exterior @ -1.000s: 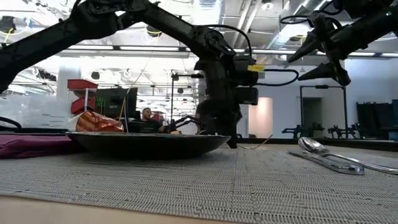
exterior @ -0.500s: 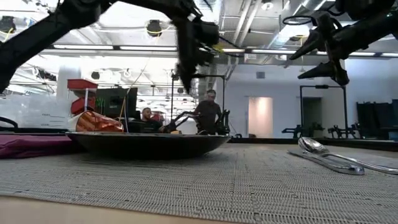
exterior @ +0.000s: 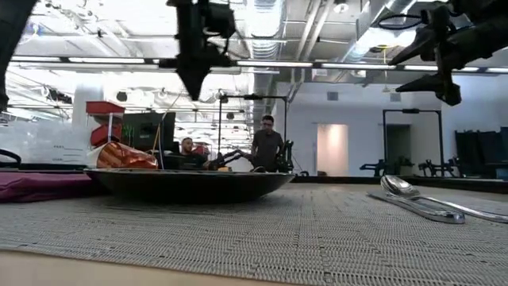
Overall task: Set table place
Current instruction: Put the silver fork on the folded pink table napkin
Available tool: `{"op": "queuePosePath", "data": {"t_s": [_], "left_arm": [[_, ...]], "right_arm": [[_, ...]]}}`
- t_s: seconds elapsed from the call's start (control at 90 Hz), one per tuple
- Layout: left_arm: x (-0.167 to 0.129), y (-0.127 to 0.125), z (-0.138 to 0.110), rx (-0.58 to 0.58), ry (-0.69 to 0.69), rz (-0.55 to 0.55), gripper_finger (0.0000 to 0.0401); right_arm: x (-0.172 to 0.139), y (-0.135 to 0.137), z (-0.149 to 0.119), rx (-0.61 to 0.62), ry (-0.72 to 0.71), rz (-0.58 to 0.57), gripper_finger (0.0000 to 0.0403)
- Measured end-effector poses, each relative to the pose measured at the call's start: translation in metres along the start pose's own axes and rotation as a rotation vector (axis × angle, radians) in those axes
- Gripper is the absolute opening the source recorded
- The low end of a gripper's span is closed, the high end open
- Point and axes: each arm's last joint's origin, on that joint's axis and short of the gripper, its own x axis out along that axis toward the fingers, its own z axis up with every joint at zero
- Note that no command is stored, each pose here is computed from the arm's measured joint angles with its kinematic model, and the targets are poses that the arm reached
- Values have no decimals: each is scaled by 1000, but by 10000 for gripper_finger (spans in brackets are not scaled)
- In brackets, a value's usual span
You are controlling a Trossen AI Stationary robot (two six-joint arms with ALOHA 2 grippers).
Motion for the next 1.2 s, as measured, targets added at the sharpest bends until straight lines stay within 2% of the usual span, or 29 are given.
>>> {"op": "queuePosePath", "data": {"t_s": [0.144,0.267,0.4,0.611,0.8,1.0,1.2], "left_arm": [[22,2,-50,-171,25,-55,0],[24,-6,-91,-269,37,-125,0],[24,-23,-130,-280,70,-137,0],[41,-35,-182,-288,177,-139,0],[46,-47,-211,-331,199,-214,0],[55,-45,-236,-344,266,-204,0],[56,-44,-245,-345,278,-185,16]], "right_arm": [[-5,1,-3,-4,1,19,248],[-6,1,-3,-6,-1,23,248],[-6,1,-3,-21,7,24,248],[-5,-2,-6,-37,41,-7,248],[-5,-2,-6,-38,41,-7,248],[-5,-2,-6,-38,41,-7,248],[-5,-2,-6,-37,43,-9,248]]}}
